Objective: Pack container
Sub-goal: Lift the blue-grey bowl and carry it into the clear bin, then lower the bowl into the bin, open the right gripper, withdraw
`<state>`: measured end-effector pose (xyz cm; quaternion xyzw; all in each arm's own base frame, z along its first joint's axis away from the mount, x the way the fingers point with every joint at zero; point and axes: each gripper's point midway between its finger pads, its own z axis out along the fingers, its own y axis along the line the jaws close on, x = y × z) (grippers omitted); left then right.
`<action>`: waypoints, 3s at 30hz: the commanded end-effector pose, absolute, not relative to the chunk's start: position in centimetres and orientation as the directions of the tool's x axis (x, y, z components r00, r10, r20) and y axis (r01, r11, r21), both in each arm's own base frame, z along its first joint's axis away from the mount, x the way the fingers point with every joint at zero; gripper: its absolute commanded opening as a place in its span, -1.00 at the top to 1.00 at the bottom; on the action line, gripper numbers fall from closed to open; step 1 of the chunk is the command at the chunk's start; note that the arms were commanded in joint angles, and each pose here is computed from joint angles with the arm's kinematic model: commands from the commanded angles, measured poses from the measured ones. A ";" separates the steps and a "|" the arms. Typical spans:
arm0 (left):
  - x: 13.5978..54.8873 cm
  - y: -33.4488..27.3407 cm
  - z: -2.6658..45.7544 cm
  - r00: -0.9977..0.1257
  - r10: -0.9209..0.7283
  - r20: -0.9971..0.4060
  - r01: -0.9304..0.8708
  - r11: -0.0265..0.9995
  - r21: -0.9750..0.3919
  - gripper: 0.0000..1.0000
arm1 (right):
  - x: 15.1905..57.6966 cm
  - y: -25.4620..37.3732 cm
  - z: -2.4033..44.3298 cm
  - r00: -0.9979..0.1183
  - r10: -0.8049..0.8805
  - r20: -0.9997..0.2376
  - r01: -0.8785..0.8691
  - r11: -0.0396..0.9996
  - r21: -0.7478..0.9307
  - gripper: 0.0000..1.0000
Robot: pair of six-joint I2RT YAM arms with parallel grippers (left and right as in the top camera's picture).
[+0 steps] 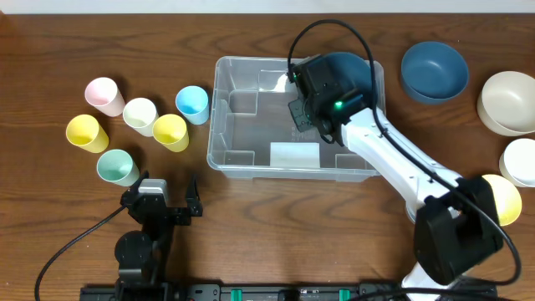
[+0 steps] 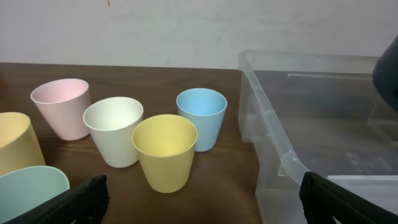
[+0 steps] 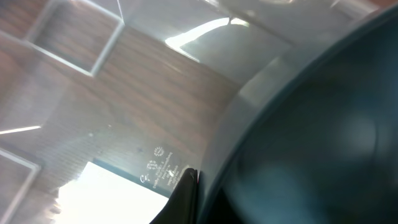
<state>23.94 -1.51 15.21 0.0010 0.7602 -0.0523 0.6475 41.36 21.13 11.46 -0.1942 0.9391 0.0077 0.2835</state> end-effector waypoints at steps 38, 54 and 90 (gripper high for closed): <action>24.0 -1.4 13.7 -0.193 -0.056 -0.980 0.061 0.996 -0.069 -0.96 | 40.6 20.5 7.4 -0.811 -0.398 -0.429 -0.378 0.916 -0.135 0.97; 24.0 -1.4 13.7 -0.193 -0.056 -0.980 0.061 0.996 -0.069 -0.96 | 40.8 20.1 7.4 -0.802 -0.419 -0.426 -0.384 0.908 -0.169 0.22; 24.0 -1.4 13.7 -0.193 -0.056 -0.980 0.061 0.996 -0.069 -0.96 | 44.6 14.9 19.5 -0.791 -0.213 -0.573 -0.182 0.977 -0.112 -0.04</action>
